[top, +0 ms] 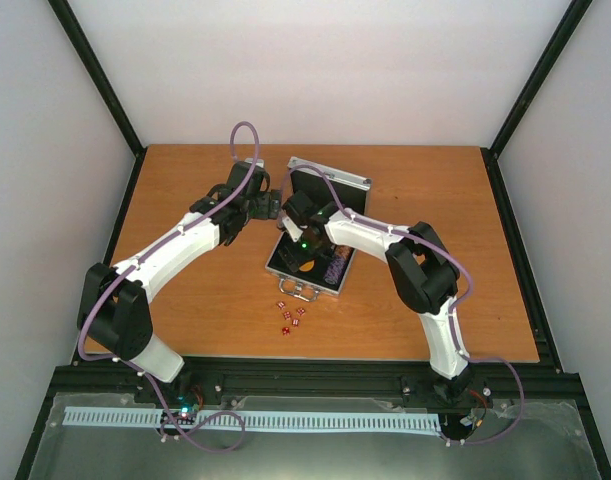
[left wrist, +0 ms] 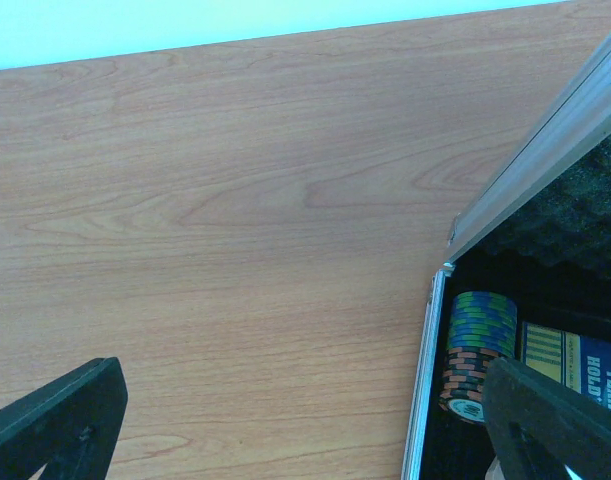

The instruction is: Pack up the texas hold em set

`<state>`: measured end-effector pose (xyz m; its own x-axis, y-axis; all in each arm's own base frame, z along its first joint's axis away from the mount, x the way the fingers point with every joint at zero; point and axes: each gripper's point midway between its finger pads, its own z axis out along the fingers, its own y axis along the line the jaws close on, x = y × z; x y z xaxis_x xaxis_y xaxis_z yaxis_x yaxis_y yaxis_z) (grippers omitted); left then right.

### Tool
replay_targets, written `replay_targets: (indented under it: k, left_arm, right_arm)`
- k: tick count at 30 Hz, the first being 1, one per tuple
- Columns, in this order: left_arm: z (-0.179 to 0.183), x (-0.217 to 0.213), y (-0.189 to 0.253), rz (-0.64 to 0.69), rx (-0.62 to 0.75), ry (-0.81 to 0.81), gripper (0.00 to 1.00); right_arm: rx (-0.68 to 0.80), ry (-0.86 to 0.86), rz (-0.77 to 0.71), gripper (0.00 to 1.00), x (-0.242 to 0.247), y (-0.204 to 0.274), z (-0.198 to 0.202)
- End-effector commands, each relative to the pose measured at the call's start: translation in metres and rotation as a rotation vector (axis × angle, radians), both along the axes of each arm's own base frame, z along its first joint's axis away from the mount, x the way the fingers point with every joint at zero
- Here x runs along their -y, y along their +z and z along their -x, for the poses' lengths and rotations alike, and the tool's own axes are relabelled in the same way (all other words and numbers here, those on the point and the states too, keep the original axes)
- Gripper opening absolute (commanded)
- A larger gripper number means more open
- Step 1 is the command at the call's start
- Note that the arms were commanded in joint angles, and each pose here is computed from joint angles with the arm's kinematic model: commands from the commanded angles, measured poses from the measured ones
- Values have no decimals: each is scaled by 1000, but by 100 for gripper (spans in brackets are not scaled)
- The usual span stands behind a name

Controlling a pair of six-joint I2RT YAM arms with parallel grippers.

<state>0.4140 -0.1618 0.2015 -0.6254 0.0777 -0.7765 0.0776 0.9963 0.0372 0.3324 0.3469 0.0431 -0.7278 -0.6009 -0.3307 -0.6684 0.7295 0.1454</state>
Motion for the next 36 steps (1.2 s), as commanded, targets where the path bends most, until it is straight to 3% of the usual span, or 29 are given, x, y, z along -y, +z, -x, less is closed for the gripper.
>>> replay_targets:
  k: [1,12,19,22,25,36]
  left_arm:
    - [1,1,1,-4,-2,-9,100]
    - [0,2,-1,-5,-7,-11,100]
    - [-1,3,-2,-4,-9,-12,100]
    - [-2,3,2,-3,-3,-11,100]
    - [-4,7,4,6,-7,-18,100]
    - [0,5,25,26,16,-22,100]
  right_arm:
    - [-41,22,-17,79,0,-10,8]
    - [33,3,-20,80,5,12,2]
    - [167,-7,-44,92,11,72,-4]
    - [200,9,-31,99,14,90,8]
    - [194,25,-17,100,15,95,29]
    - [83,108,42,75,22,69,136]
